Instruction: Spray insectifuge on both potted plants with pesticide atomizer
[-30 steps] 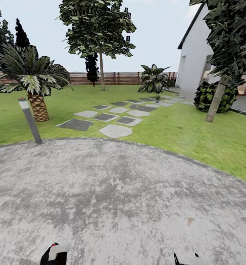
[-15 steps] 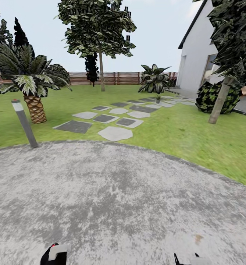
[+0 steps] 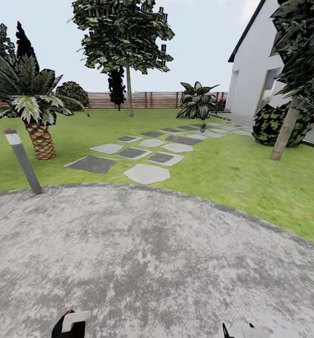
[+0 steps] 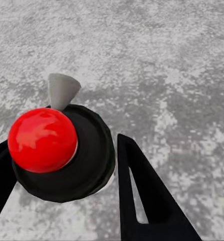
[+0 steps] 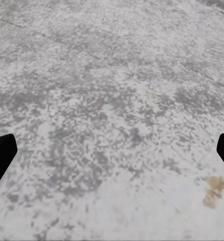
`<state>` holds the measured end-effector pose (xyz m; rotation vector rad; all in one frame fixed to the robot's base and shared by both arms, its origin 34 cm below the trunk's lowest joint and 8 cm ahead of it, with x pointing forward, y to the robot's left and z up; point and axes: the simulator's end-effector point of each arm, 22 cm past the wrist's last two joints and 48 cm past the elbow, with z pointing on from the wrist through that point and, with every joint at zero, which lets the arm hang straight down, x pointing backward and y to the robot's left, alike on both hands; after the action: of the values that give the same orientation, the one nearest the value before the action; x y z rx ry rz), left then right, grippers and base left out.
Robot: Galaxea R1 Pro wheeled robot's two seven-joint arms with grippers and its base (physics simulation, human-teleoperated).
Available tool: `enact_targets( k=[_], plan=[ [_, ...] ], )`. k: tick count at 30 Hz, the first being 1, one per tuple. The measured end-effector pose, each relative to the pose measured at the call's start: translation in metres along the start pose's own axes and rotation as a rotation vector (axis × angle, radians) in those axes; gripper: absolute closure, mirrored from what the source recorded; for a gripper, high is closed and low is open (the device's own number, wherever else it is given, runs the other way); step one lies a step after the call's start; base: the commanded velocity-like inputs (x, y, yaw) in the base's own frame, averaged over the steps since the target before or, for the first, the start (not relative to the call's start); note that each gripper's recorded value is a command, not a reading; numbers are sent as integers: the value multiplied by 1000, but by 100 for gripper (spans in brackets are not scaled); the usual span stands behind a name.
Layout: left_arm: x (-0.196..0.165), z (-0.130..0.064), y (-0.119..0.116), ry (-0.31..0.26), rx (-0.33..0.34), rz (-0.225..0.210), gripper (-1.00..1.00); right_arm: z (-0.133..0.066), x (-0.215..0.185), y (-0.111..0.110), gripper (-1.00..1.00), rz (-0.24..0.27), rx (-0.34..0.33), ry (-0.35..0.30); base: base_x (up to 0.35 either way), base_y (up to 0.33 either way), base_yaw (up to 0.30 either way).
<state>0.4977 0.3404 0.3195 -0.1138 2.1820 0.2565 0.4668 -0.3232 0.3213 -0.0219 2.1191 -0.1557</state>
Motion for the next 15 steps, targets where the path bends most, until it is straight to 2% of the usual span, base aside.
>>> enact_targets(
  k=[15],
  plan=[
    [0, 0, 0, 0, 0, 0, 100, 0, 0, 0, -100, 0, 0, 1, 336, 0, 0]
  ],
)
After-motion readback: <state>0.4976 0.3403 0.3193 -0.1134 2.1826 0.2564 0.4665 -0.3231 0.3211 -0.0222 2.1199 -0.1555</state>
